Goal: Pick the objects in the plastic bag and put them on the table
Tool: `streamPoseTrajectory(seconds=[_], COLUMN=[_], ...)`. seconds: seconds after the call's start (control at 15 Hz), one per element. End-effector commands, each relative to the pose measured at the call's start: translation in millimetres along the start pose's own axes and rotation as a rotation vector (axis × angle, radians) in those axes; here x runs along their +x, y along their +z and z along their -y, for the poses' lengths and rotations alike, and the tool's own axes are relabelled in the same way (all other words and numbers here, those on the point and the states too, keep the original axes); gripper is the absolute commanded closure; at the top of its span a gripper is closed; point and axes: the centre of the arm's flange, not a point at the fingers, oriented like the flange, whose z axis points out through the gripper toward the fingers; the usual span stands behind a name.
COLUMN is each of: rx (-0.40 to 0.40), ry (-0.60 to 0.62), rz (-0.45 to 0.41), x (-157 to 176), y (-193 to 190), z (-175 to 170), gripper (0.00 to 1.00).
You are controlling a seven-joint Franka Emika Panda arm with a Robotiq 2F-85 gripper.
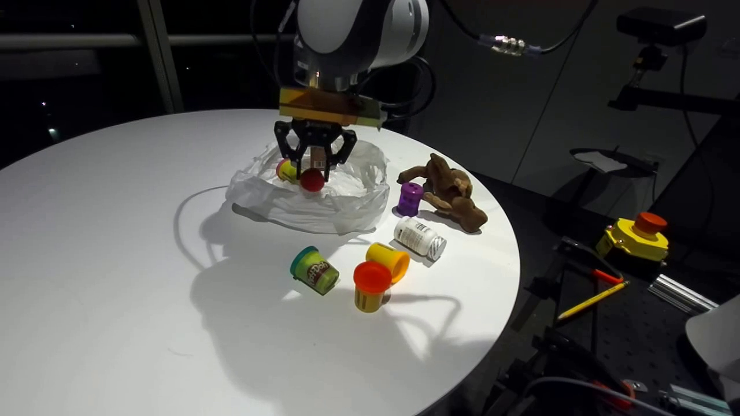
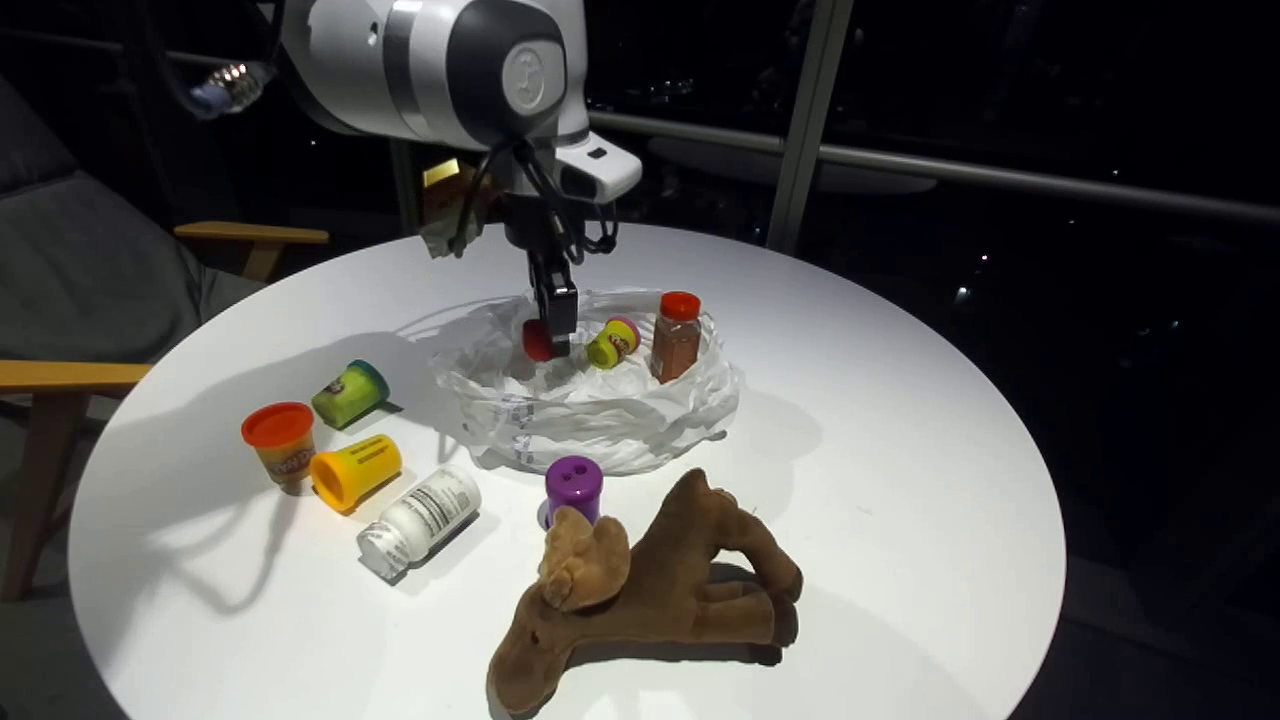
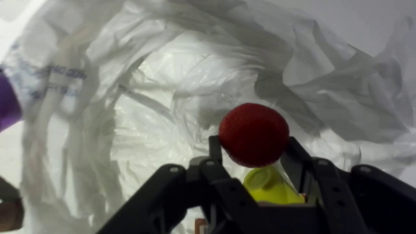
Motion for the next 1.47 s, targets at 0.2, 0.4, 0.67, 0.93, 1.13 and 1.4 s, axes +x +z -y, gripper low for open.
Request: streamPoseTrajectory(seconds=[0.2,0.4,0.67,0.93,1.13,1.4], rx=[-0.126,-0.185,-0.255,-0.272,-0.239,-0.261], ry=[-0.187,-0.306,-0.365,-0.357,-0.368,-0.368], rz=[0.021,0.087,0.157,0.179,0.159,0.098], x=[-66,-116,-168,-191,-198,-196], y=[-108,-107,-67,-22,-2,16], z=[-42,-61,-76,-94,-102,-107], gripper=[0.75,0.75,0.75,0.75,0.75,0.75])
